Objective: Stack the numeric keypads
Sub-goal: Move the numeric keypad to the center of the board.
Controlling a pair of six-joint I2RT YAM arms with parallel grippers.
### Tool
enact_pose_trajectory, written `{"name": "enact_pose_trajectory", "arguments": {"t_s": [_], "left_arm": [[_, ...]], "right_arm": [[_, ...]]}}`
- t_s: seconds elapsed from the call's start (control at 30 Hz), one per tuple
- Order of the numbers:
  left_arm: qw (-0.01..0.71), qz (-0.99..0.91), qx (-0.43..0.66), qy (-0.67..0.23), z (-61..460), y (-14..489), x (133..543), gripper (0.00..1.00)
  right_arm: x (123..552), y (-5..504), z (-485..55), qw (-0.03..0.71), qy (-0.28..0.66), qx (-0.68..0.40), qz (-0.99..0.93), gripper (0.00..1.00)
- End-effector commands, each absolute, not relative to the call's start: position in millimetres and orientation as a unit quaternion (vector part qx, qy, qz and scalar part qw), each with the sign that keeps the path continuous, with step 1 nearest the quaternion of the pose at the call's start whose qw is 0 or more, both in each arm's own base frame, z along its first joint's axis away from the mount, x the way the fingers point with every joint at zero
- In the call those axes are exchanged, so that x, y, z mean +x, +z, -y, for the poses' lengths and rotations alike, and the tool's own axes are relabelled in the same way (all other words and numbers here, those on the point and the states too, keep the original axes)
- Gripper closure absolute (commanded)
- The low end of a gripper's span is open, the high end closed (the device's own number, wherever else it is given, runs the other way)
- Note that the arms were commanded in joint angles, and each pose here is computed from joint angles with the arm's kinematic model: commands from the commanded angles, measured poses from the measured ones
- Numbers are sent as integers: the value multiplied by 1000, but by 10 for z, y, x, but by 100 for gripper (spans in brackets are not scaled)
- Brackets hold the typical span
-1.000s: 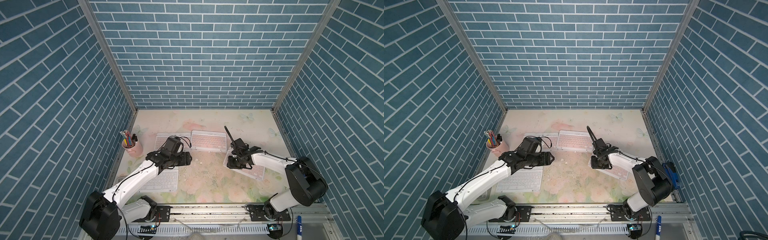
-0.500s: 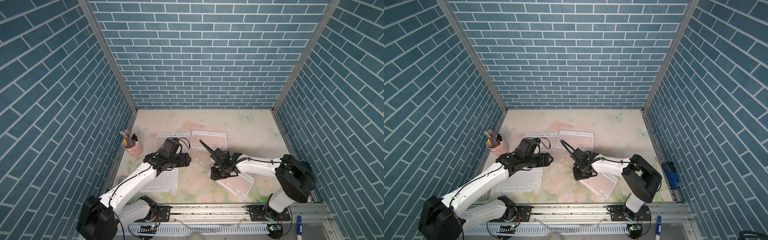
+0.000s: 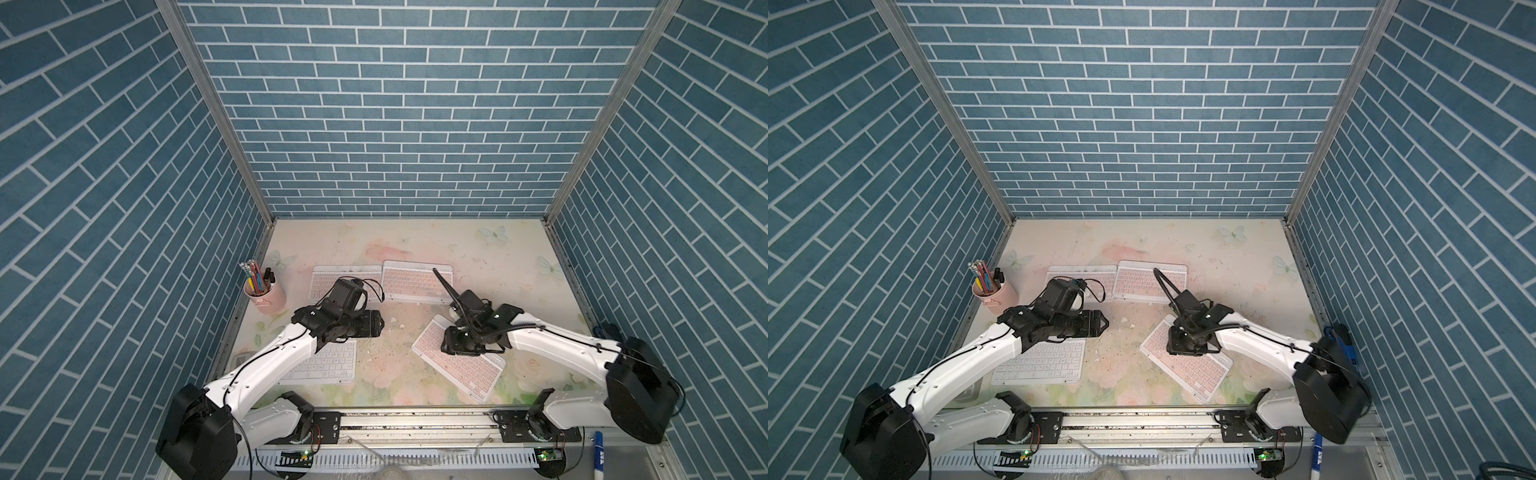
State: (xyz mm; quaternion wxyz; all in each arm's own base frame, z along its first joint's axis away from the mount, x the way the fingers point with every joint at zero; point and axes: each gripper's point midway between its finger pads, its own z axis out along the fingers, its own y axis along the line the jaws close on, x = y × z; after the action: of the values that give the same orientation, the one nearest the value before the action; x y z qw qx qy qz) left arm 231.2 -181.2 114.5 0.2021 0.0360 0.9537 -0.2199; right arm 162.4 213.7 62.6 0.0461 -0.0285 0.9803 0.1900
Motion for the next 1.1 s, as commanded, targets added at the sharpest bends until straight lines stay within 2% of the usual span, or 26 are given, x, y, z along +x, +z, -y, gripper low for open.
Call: {"name": "enact_pose_trajectory", "arguments": {"t_s": [0.0, 0.03, 0.13, 0.17, 0.2, 0.4, 0.57, 1.07], "left_arm": [[200, -952, 54, -226, 1889, 1166, 2316, 22], [199, -951, 57, -228, 1913, 1164, 2316, 22], [194, -952, 66, -228, 1969, 1148, 2315, 22], [193, -952, 70, -229, 1991, 1146, 2311, 22], [192, -952, 72, -229, 2005, 1144, 2314, 22], [180, -950, 86, -241, 2148, 1093, 2365, 22], [167, -951, 102, -239, 2265, 1032, 2414, 22], [156, -958, 82, -227, 2188, 872, 2365, 22]], "right_arm": [[1302, 447, -1511, 1, 116, 78, -990, 41], [1245, 417, -1356, -3, 105, 110, -988, 41], [1104, 387, -1009, 1, 86, 187, -979, 29], [1071, 385, -919, 7, 85, 211, -974, 12], [1042, 383, -850, 11, 83, 231, -969, 2], [1055, 343, -735, 26, 105, 293, -950, 2], [1327, 334, -952, 31, 139, 270, -952, 5], [2136, 465, -1552, 50, 207, 157, -964, 9]]}}
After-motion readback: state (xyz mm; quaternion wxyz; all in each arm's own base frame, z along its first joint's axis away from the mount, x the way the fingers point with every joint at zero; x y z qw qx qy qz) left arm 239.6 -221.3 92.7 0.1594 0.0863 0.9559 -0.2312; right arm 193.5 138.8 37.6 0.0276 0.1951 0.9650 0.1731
